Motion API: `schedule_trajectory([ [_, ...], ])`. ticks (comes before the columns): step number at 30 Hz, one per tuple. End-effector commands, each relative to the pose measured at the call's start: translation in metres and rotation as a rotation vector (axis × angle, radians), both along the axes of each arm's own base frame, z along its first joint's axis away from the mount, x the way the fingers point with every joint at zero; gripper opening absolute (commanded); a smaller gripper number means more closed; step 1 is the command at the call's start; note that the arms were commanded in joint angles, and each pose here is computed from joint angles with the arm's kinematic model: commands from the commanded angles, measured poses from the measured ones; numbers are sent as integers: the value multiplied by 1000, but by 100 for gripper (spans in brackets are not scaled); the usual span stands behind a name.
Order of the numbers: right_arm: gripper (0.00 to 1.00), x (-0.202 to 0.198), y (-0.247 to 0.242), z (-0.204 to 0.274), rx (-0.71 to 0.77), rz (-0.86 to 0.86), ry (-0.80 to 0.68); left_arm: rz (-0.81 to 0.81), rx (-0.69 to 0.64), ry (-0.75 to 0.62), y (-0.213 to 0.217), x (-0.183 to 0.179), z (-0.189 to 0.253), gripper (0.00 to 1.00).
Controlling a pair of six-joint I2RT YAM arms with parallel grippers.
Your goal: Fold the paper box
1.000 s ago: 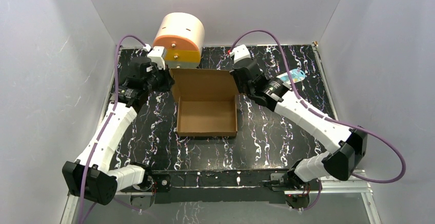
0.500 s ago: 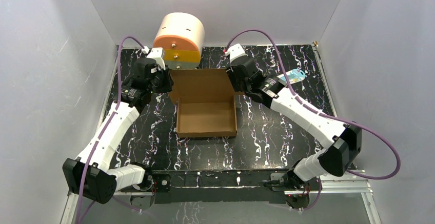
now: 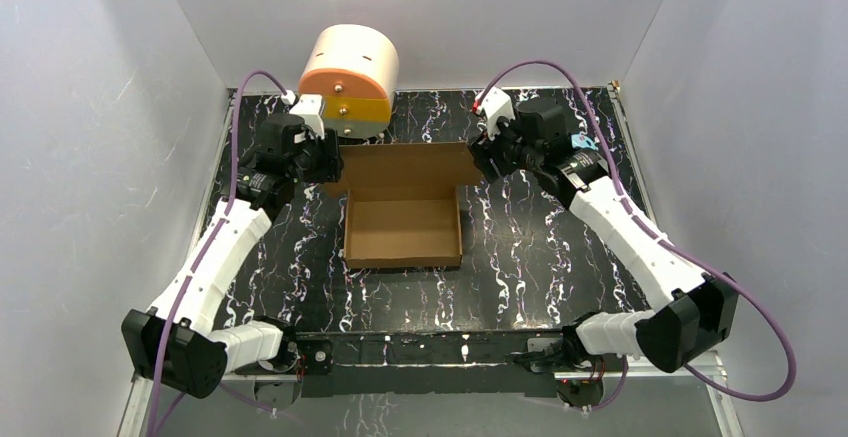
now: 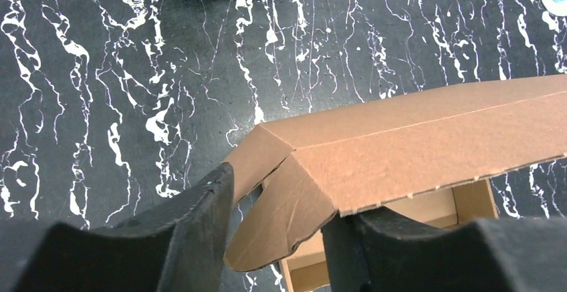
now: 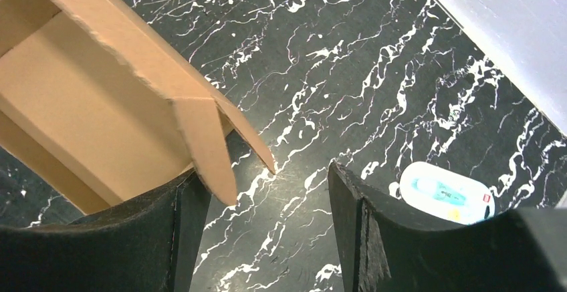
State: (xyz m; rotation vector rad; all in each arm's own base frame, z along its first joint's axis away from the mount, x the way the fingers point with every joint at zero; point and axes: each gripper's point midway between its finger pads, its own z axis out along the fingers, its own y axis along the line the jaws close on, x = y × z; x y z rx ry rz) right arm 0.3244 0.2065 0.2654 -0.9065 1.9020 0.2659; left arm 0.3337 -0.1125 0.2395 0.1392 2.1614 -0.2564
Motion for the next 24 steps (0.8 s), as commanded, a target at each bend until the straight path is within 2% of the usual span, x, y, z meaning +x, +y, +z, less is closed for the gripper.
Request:
schedule_trajectory([
  [1, 73, 8, 15, 4, 45, 159, -65, -32, 56, -56, 9, -8, 13, 50],
  [4, 69, 15, 19, -5, 78, 190, -54, -59, 64, -63, 8, -8, 9, 55],
  [14, 48, 24, 21, -19, 86, 221, -26, -132, 147, -46, 18, -5, 1, 56],
  [20, 43, 24, 22, -16, 91, 247, -39, -187, 184, -57, 19, 1, 1, 55],
  [24, 42, 23, 24, -15, 94, 261, -43, -226, 152, -20, 17, 10, -11, 51],
])
